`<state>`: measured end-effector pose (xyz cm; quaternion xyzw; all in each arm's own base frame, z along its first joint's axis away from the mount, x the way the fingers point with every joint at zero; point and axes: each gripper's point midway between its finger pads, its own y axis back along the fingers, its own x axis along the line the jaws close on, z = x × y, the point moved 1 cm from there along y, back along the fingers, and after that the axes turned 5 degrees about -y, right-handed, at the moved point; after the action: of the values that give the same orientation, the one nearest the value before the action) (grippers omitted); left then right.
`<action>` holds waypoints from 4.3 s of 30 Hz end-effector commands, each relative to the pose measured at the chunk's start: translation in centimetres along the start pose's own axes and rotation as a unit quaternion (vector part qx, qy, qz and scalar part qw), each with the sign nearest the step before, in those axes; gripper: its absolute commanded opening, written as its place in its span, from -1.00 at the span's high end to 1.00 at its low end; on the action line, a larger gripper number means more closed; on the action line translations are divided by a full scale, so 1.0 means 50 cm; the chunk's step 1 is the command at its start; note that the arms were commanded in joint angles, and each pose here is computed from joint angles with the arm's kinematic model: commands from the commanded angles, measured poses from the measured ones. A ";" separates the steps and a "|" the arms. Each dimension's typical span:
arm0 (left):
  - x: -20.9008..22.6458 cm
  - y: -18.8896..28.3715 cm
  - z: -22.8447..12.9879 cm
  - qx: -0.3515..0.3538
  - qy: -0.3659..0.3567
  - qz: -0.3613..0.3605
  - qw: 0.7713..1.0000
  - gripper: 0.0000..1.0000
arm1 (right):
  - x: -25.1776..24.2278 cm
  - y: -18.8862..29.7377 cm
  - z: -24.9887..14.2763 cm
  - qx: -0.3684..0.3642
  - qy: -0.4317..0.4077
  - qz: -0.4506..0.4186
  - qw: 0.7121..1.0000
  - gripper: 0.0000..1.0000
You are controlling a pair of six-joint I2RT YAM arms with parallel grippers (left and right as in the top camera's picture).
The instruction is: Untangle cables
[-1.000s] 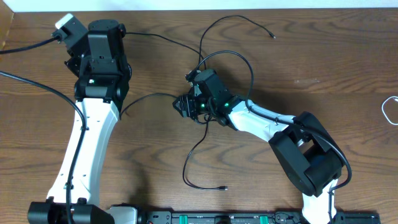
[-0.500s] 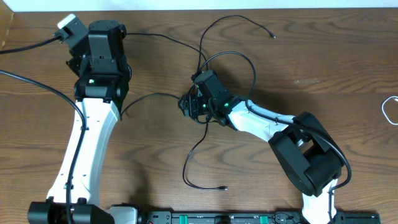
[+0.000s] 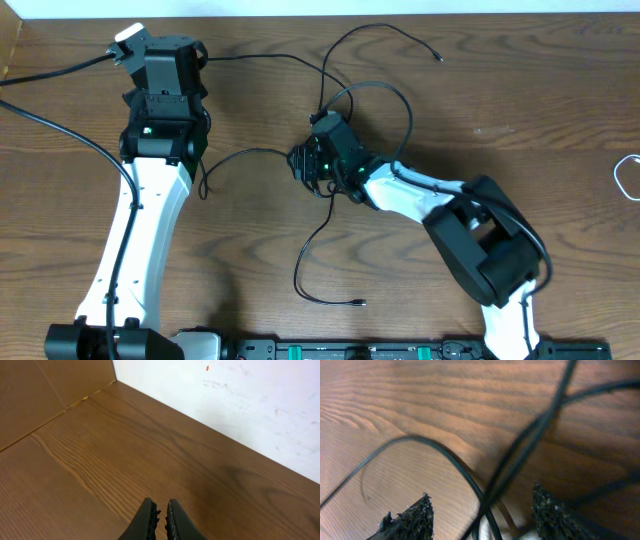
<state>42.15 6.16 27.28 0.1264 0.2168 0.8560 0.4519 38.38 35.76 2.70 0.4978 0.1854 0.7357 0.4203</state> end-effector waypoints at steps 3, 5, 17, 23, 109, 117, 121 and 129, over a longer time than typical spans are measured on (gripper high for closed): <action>-0.004 0.010 0.016 -0.007 0.004 -0.009 1.000 0.85 | -0.008 -0.024 -0.031 0.029 -0.033 0.010 0.999 -0.21; -0.004 0.010 0.016 -0.007 0.004 -0.009 1.000 0.85 | -0.008 -0.024 -0.027 0.023 -0.032 0.009 0.999 -0.26; -0.004 0.010 0.014 -0.005 0.003 -0.009 1.000 0.85 | -0.016 -0.059 -0.026 -0.009 -0.065 0.005 0.998 0.15; -0.004 0.010 0.014 -0.004 0.003 -0.009 1.000 0.85 | -0.024 -0.073 -0.039 -0.005 -0.071 0.004 0.997 0.43; 0.482 0.217 0.226 -0.167 0.148 0.578 0.785 0.85 | -0.012 0.198 0.013 0.091 0.091 -0.010 0.992 -0.98; 0.426 0.159 0.206 -0.138 0.090 0.567 0.807 0.85 | 0.105 0.136 -0.095 0.114 0.142 0.043 0.982 -0.99; 0.423 0.147 0.197 -0.129 0.076 0.570 0.808 0.85 | 0.128 0.124 -0.137 0.122 0.156 0.040 0.979 -0.99; 0.423 0.147 0.197 -0.129 0.076 0.570 0.808 0.85 | 0.142 0.076 -0.228 0.153 0.173 0.036 0.972 -0.74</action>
<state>29.74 22.75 40.55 0.1045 0.0113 0.9891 -0.1027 26.31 40.39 5.72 0.4250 0.3376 0.7945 0.2725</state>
